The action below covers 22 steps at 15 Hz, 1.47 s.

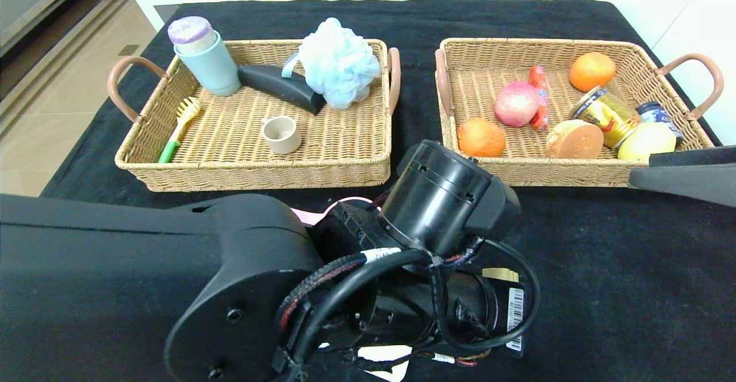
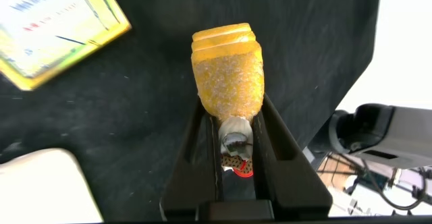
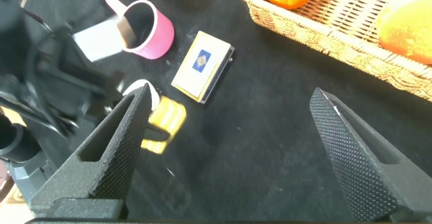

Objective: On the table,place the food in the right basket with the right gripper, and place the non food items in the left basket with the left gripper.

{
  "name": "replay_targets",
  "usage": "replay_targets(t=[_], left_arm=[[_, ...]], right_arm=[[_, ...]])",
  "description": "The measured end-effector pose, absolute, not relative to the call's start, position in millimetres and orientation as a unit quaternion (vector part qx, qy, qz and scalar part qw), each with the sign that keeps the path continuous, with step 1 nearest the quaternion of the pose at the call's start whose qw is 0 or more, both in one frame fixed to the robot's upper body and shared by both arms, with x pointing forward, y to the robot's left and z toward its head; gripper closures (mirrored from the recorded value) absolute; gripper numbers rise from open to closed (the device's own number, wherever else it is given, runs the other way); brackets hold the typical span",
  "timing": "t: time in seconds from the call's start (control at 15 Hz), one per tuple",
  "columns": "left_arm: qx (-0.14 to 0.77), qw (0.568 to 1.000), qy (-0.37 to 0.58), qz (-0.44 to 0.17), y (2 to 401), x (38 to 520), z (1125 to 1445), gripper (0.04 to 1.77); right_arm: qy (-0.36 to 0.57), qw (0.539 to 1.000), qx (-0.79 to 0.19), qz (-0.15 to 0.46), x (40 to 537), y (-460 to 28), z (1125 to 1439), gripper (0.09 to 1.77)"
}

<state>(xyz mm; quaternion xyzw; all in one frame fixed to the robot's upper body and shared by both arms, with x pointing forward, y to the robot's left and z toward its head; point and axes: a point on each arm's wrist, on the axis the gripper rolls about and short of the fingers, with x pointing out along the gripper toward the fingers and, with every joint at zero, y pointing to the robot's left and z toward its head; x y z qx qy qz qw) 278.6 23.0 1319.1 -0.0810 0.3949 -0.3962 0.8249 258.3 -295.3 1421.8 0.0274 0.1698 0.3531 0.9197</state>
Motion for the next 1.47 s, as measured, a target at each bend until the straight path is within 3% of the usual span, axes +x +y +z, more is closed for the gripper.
replay_targets(t=[0.73,1.27,1.47], left_arm=[[-0.057,0.821,0.417,-0.386,0,283,1292,1.47],[-0.064,0.83,0.407,-0.375,1,292,1294,1.47],[-0.064,0.831,0.408,-0.374,0,292,1293,1.02]], right_arm=[[0.166,0.922,0.027,0.35,257,-297,1423,0.15],[0.166,0.922,0.027,0.35,257,-297,1423,0.15],[0.166,0.922,0.027,0.35,257,-297,1423,0.15]])
